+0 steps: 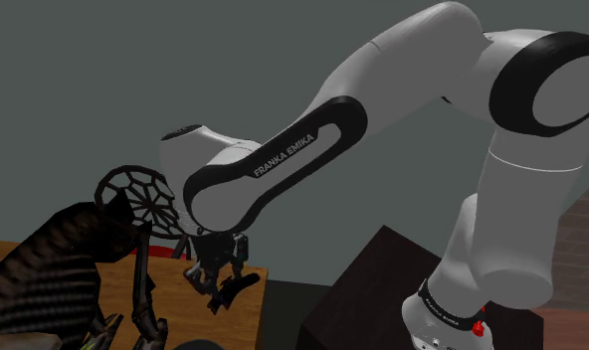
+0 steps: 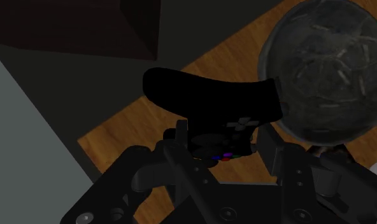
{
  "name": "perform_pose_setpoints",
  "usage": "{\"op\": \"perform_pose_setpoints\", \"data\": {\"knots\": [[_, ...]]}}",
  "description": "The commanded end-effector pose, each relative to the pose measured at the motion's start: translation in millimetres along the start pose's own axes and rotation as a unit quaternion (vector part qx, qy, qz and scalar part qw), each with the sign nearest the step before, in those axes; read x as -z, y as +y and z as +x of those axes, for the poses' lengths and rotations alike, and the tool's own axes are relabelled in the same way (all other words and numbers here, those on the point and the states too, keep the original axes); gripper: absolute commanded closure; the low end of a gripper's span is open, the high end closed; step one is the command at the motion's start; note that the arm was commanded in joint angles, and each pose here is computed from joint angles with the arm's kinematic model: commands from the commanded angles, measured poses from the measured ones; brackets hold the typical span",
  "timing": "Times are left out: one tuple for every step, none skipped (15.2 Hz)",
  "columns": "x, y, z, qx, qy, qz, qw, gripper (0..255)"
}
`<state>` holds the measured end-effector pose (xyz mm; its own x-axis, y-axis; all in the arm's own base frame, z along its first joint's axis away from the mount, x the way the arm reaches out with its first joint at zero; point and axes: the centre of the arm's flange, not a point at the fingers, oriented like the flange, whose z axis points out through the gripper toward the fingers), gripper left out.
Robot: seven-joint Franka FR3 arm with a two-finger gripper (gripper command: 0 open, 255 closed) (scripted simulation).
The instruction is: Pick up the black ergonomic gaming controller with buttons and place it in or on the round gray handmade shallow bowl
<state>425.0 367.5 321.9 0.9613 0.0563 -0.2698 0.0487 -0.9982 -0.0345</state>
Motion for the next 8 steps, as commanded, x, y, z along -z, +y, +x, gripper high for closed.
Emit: {"op": "perform_pose_setpoints", "data": {"knots": [[-3,-21,-9,-0.001,0.000,0.000,1.0000,255],[-5,-33,-14,-0.001,0.000,0.000,1.0000,255],[-6,-45,-19,-0.001,0.000,0.000,1.0000,255],[-8,-57,-24,-0.001,0.000,0.000,1.0000,255],[-9,-69,-30,-0.001,0.000,0.000,1.0000,255],[-11,-81,-35,-0.001,0.000,0.000,1.0000,255],[-13,-93,-40,-0.001,0.000,0.000,1.0000,255],[-14,-106,-45,-0.001,0.000,0.000,1.0000,255]]}}
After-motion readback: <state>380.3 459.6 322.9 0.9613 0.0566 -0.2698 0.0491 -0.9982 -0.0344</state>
